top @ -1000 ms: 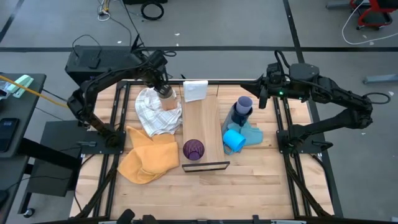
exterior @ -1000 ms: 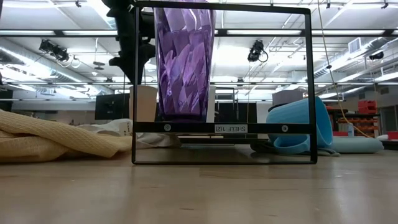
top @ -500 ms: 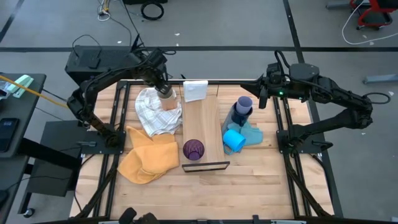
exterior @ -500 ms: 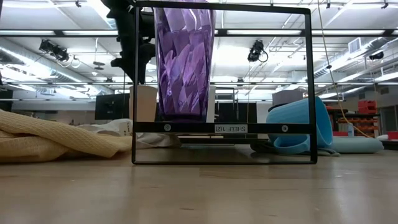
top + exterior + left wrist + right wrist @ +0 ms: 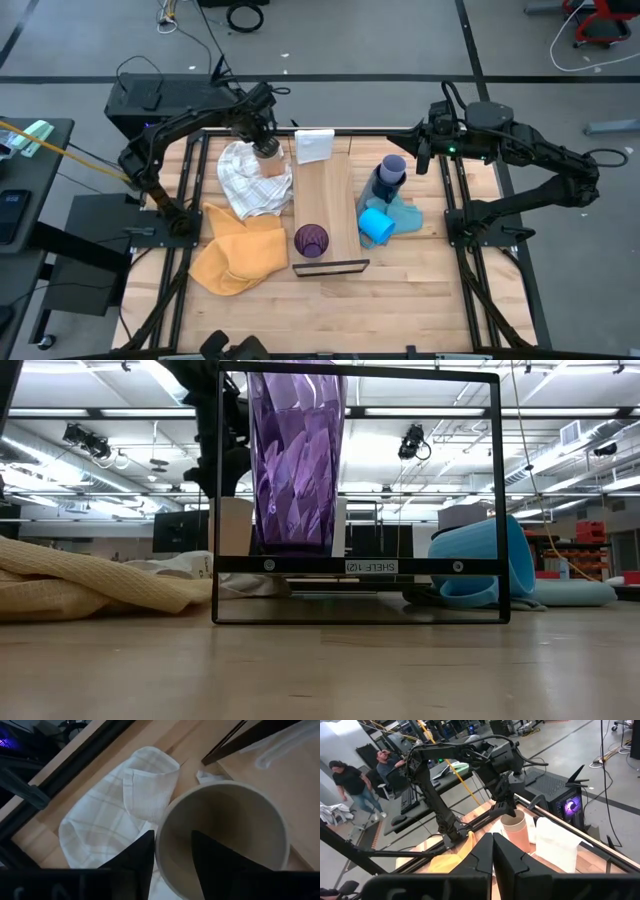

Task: Stack small to large cups/mugs on shelf
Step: Put the brown cup on the shelf

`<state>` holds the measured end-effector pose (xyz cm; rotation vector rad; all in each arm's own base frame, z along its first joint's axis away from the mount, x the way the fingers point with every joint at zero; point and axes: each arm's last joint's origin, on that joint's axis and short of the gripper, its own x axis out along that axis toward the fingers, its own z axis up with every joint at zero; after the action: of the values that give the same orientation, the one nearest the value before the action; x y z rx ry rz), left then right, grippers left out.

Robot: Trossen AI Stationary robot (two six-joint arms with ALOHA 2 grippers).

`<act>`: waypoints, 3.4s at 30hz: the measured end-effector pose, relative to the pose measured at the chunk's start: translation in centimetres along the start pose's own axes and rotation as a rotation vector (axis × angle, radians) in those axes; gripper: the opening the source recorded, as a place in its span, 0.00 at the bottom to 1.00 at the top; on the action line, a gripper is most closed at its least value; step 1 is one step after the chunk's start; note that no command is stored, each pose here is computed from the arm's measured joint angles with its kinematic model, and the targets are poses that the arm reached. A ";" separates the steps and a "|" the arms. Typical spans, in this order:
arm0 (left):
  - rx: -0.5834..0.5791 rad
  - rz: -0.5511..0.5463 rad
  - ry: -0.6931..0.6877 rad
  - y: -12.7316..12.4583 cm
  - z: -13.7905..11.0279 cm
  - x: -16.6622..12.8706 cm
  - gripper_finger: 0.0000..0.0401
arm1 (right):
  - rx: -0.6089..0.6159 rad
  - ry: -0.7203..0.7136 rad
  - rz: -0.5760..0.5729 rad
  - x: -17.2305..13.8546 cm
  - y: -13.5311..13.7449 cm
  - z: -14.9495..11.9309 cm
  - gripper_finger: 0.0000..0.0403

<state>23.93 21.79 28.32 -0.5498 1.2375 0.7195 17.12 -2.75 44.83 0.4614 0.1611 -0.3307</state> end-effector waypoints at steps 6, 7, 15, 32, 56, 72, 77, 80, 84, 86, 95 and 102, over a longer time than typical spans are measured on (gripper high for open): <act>0.016 0.001 0.006 0.0 0.1 0.2 0.34 | 0.002 -0.008 0.004 0.0 0.0 0.1 0.04; 0.020 0.001 0.006 0.0 0.1 0.2 0.34 | 0.002 -0.009 0.004 0.0 0.0 0.1 0.04; 0.047 0.001 0.006 0.0 0.1 0.2 0.27 | 0.002 -0.009 0.004 0.0 0.0 0.1 0.04; 0.073 0.002 0.009 1.7 0.1 0.2 0.04 | -0.002 -0.009 0.004 0.0 0.0 0.1 0.04; 0.093 -0.043 -0.026 1.5 0.8 -3.3 0.03 | -0.025 -0.009 0.003 0.0 0.0 0.1 0.04; 0.101 -0.040 -0.071 1.6 1.2 -7.2 0.03 | -0.025 -0.006 0.001 0.0 0.0 0.0 0.04; 0.109 -0.041 -0.073 1.4 1.2 -7.2 0.03 | -0.032 -0.005 0.001 0.0 0.0 0.0 0.04; 0.121 -0.040 -0.073 1.4 1.2 -7.2 0.03 | -0.033 -0.005 0.000 0.0 0.0 0.0 0.04; 0.123 -0.037 -0.075 1.4 1.3 -7.2 0.03 | -0.041 -0.005 0.001 0.0 0.0 0.0 0.04; 0.123 -0.035 -0.084 1.5 1.3 -7.6 0.03 | -0.041 -0.005 0.001 0.0 0.0 0.0 0.04; 0.121 -0.024 -0.237 1.6 1.6 -13.5 0.03 | -0.041 -0.005 0.001 0.0 0.0 0.0 0.04; 0.174 -0.066 -0.304 -0.9 0.2 -17.7 0.03 | -0.050 -0.005 0.001 0.0 0.0 0.0 0.04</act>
<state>21.89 17.99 45.47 -0.3225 0.9822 0.6073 17.15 -2.76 44.87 0.4114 0.1641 -0.3265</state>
